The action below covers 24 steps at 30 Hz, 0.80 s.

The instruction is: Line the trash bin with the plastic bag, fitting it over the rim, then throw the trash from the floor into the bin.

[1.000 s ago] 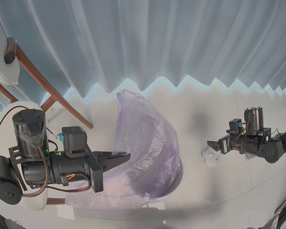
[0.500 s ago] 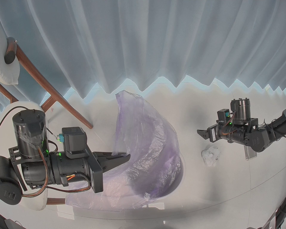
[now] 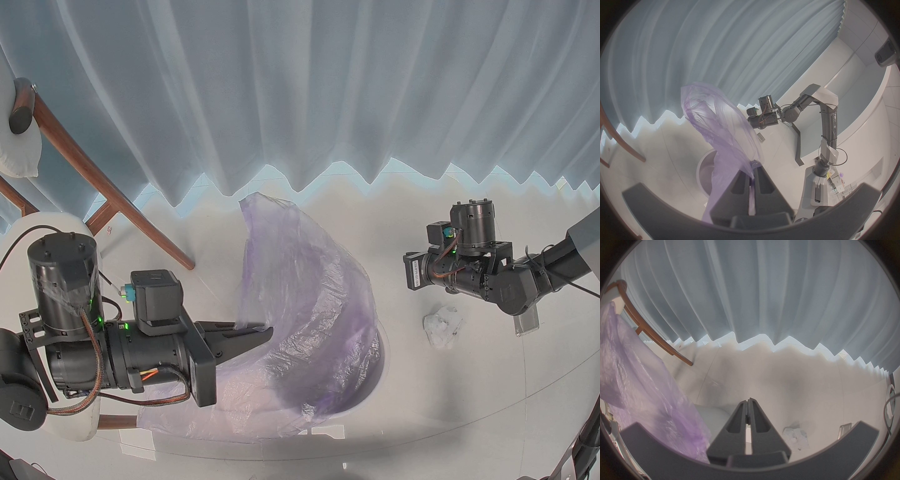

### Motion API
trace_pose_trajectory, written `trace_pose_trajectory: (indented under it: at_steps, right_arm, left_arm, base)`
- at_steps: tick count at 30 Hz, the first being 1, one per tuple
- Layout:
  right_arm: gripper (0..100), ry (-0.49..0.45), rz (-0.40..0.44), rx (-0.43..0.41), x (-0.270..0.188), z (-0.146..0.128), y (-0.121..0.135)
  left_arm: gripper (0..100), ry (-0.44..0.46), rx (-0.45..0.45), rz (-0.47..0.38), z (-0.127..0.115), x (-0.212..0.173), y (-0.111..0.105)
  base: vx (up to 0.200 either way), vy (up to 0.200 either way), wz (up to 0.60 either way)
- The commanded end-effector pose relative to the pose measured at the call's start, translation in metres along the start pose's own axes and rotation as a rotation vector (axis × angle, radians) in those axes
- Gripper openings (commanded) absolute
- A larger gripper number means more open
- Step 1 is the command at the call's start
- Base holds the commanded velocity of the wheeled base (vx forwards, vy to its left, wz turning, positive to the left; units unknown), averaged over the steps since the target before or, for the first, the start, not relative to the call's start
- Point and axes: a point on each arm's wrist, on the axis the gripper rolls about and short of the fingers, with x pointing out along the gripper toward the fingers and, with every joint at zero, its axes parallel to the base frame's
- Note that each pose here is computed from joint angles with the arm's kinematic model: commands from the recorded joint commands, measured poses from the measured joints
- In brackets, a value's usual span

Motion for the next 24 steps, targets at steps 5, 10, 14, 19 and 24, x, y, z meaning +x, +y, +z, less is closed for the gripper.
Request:
trace_pose_trajectory:
  at_steps: [5,10,14,19,24]
  right_arm:
    - [0,-0.003,0.021,-0.007,0.013,0.002,0.011]
    - [0,0.01,0.068,0.016,0.016,-0.002,0.033]
    - [0,0.017,0.1,0.028,0.019,-0.003,0.047]
    - [0,0.02,0.127,0.016,0.018,-0.005,0.06]
    - [0,0.029,0.162,-0.001,0.014,-0.008,0.076]
  left_arm:
    - [0,0.006,0.0,0.0,-0.001,0.001,0.0]
    - [0,0.007,0.002,0.0,-0.001,0.001,0.0]
    - [0,0.01,0.001,0.0,-0.002,0.002,0.001]
    - [0,0.011,0.001,0.0,-0.002,0.002,0.001]
    - [0,0.007,0.002,0.0,-0.001,0.002,0.001]
  base:
    - [0.0,0.0,0.0]
    - [0.0,0.0,0.0]
    - [0.0,0.0,0.0]
    - [0.0,0.0,0.0]
    - [0.0,0.0,0.0]
